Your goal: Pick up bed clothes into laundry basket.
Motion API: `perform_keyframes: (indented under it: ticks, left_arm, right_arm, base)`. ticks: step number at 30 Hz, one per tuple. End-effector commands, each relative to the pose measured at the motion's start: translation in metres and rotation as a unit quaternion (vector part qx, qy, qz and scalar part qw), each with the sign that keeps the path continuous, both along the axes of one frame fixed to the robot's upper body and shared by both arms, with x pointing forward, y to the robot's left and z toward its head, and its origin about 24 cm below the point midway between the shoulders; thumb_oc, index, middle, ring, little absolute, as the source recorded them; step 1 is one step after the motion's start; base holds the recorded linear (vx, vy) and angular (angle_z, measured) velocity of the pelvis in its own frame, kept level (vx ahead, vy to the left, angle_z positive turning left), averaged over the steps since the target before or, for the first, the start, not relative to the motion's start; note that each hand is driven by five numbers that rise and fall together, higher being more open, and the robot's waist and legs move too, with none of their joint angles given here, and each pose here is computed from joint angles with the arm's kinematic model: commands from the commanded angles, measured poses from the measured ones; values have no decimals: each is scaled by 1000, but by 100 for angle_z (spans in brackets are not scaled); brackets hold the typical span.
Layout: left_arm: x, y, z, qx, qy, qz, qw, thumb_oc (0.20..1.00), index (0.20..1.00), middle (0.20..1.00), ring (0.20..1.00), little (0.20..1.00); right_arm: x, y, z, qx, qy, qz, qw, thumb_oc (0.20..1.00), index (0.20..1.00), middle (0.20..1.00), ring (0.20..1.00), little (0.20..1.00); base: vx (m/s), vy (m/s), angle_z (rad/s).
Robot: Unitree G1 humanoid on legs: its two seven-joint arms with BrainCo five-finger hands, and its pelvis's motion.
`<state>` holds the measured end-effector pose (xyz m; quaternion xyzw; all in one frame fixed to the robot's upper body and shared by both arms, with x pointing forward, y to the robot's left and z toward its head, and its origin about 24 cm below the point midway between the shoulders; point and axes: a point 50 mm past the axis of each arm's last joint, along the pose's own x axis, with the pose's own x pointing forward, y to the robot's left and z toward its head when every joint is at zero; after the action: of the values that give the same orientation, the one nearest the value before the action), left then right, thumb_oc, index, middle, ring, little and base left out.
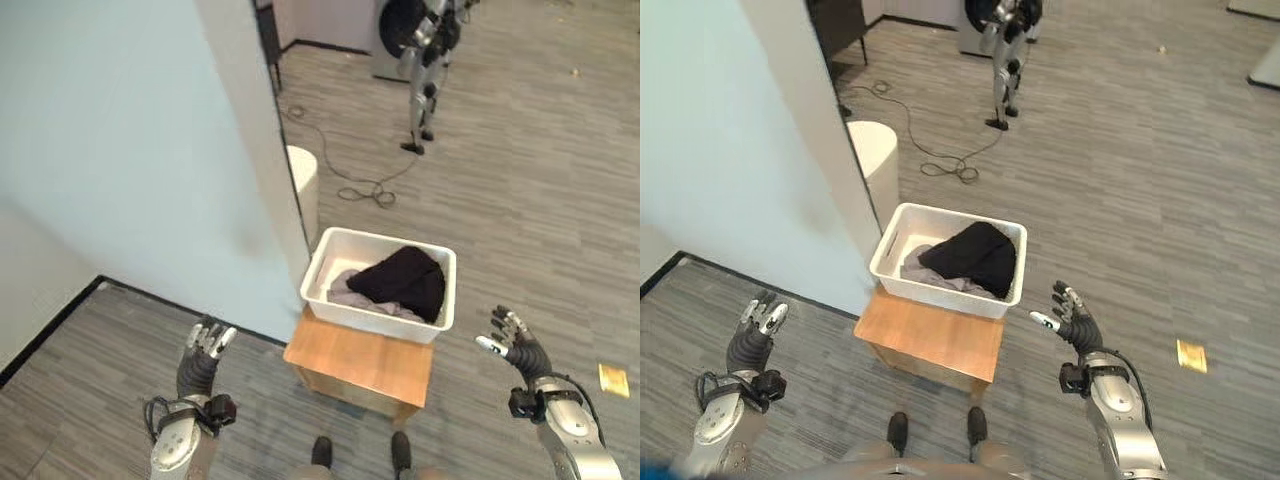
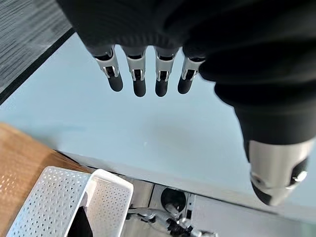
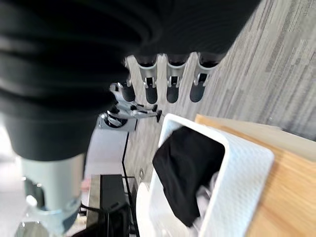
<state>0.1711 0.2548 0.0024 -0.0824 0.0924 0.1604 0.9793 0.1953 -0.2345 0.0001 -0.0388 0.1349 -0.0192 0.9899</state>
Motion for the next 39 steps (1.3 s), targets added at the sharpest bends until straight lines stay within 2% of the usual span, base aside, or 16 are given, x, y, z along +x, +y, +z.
perform_keyframes:
  ticks: [1, 7, 9, 12, 16, 20, 22, 25, 29, 34, 36, 39]
  left_arm:
    - [19, 9, 31, 28, -72, 0, 997, 1000, 1000, 1000, 1000, 1000]
    - [44, -1, 50, 52, -111, -28, 992, 1000, 1000, 1000, 1000, 1000]
    - [55, -9, 55, 59, -123, -50, 989, 1000, 1000, 1000, 1000, 1000]
    - [54, -15, 50, 43, -117, -60, 990, 1000, 1000, 1000, 1000, 1000]
    - [30, 0, 30, 11, -87, 17, 996, 1000, 1000, 1000, 1000, 1000]
    - [19, 4, 20, 26, -50, 16, 998, 1000, 1000, 1000, 1000, 1000]
    - [16, 5, 20, 28, -50, 13, 998, 1000, 1000, 1000, 1000, 1000]
    - [17, 5, 25, 42, -57, 6, 997, 1000, 1000, 1000, 1000, 1000]
    - [36, -8, 36, 42, -86, -33, 995, 1000, 1000, 1000, 1000, 1000]
    - [44, -16, 47, 62, -105, -59, 991, 1000, 1000, 1000, 1000, 1000]
    - [45, -12, 46, 94, -96, -67, 989, 1000, 1000, 1000, 1000, 1000]
    - [41, -6, 42, 97, -84, -62, 990, 1000, 1000, 1000, 1000, 1000]
  right_arm:
    - [14, 8, 20, -19, -50, 34, 998, 1000, 1000, 1000, 1000, 1000]
    - [25, 14, 30, -30, -81, 35, 996, 1000, 1000, 1000, 1000, 1000]
    - [23, 10, 32, -38, -90, 24, 995, 1000, 1000, 1000, 1000, 1000]
    - [16, 2, 29, -33, -85, 10, 996, 1000, 1000, 1000, 1000, 1000]
    - [17, -9, 32, -42, -81, 11, 996, 1000, 1000, 1000, 1000, 1000]
    - [19, -25, 38, -70, -80, -15, 994, 1000, 1000, 1000, 1000, 1000]
    - [17, -25, 35, -54, -78, -23, 995, 1000, 1000, 1000, 1000, 1000]
    - [16, -26, 35, -38, -86, -33, 995, 1000, 1000, 1000, 1000, 1000]
    - [10, -25, 27, -3, -89, -70, 994, 1000, 1000, 1000, 1000, 1000]
    - [18, -5, 23, 27, -90, -48, 994, 1000, 1000, 1000, 1000, 1000]
    - [26, 10, 23, 52, -96, -27, 994, 1000, 1000, 1000, 1000, 1000]
    - [26, 20, 19, 82, -89, -10, 993, 1000, 1000, 1000, 1000, 1000]
  base:
    - [-33, 35, 24]
    - [-41, -26, 38]
    - [-32, -85, 225]
    - [-192, -146, 304]
    - [-322, -280, 145]
    - [-348, -82, 156]
    - [-266, -57, 194]
    - [-227, -28, 159]
    - [-103, 127, 234]
    - [-191, 271, 149]
    - [-161, 72, 60]
    - [44, -11, 118]
